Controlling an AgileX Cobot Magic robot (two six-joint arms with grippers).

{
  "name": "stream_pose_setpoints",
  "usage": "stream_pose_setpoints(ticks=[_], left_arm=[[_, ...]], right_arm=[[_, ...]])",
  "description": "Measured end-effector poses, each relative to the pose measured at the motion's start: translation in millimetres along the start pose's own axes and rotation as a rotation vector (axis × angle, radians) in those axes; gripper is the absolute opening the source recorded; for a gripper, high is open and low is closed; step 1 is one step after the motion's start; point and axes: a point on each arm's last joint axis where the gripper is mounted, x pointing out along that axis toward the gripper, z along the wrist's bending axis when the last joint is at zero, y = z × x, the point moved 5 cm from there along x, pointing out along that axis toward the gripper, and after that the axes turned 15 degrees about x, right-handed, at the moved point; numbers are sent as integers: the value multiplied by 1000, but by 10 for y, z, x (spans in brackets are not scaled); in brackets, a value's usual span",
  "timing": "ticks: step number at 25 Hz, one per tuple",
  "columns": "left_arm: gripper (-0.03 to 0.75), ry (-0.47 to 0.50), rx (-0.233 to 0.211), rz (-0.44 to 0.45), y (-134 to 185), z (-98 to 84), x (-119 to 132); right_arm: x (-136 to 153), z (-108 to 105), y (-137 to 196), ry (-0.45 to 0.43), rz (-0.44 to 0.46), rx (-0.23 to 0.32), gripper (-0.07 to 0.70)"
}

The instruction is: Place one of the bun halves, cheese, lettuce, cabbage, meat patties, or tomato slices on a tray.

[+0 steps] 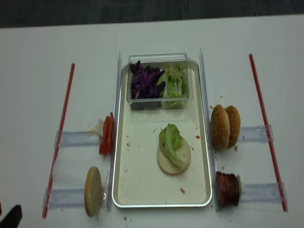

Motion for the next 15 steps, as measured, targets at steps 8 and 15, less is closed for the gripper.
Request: stream_pose_setpoints(ticks=[8, 15], left_arm=[[309, 0, 0, 0, 0, 0, 0], [309, 0, 0, 0, 0, 0, 0]], right_arm=[[19, 12, -61, -10, -47, -9, 403], [95, 37, -50, -34, -53, -13, 403]])
